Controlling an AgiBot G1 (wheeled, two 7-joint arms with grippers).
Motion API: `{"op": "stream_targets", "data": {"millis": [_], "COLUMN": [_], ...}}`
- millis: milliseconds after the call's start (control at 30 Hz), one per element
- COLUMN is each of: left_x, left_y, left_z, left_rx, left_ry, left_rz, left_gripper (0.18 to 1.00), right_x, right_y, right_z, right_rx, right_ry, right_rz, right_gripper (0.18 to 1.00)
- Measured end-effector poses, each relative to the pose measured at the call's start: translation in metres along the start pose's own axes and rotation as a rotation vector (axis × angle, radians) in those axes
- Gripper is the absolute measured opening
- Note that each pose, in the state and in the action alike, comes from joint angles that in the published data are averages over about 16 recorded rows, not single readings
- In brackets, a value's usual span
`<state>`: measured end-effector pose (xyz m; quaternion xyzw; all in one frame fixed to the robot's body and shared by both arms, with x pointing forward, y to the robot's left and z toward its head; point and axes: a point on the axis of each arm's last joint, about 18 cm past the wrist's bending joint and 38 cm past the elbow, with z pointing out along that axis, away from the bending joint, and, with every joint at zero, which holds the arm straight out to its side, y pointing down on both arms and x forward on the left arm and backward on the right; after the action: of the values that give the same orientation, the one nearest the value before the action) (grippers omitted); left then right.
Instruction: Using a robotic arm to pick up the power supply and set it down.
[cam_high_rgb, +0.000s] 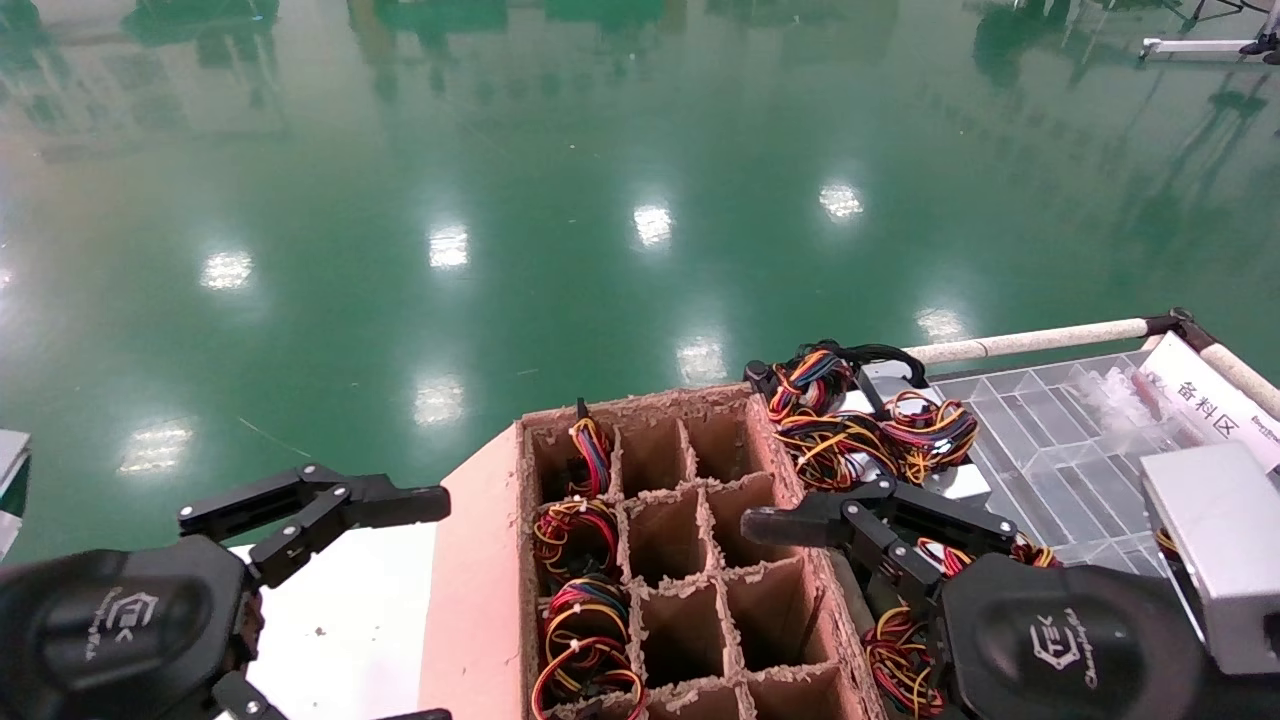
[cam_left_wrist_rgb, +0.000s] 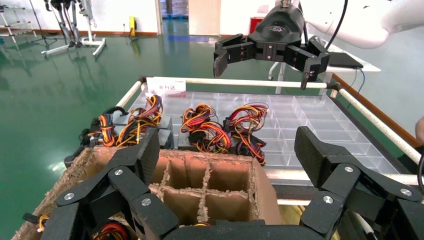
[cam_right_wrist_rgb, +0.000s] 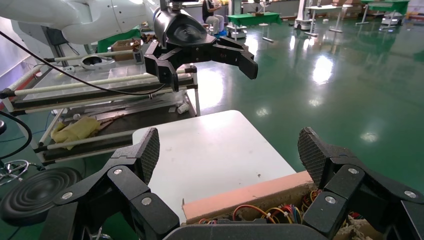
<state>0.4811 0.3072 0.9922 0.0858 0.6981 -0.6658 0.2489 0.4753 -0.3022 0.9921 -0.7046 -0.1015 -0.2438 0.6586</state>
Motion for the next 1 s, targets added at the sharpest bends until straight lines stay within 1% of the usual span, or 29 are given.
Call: {"op": "stream_targets", "data": {"millis": [167, 367, 567, 633, 767, 900, 1000], "left_x": [0.0, 0.0, 0.0, 0.0, 0.0, 0.0, 0.0], "left_y": [0.0, 0.0, 0.0, 0.0, 0.0, 0.0, 0.0], "left_z": [0.0, 0.0, 0.0, 0.0, 0.0, 0.0, 0.0], "left_rx": [0.0, 0.0, 0.0, 0.0, 0.0, 0.0, 0.0], "left_ry": [0.0, 0.0, 0.0, 0.0, 0.0, 0.0, 0.0], "left_rz": [0.0, 0.0, 0.0, 0.0, 0.0, 0.0, 0.0], "left_gripper": [0.967, 0.921, 0.832, 0.788, 0.711, 0.608, 0.546], "right_x": [0.0, 0.0, -0.001, -0.002, -0.003, -0.005, -0.006], "right_y": [0.0, 0.0, 0.005, 0.009, 0.021, 0.036, 0.048], "right_z": [0.0, 0.0, 0.002, 0.004, 0.01, 0.019, 0.028], "right_rx": [0.0, 0.0, -0.017, -0.032, -0.078, -0.133, -0.178], "right_ry": [0.0, 0.0, -0.005, -0.009, -0.02, -0.037, -0.051], "right_rz": [0.0, 0.0, 0.006, 0.011, 0.03, 0.052, 0.068], "right_gripper": [1.0, 1.0, 1.0, 1.0, 1.0, 1.0, 1.0]}}
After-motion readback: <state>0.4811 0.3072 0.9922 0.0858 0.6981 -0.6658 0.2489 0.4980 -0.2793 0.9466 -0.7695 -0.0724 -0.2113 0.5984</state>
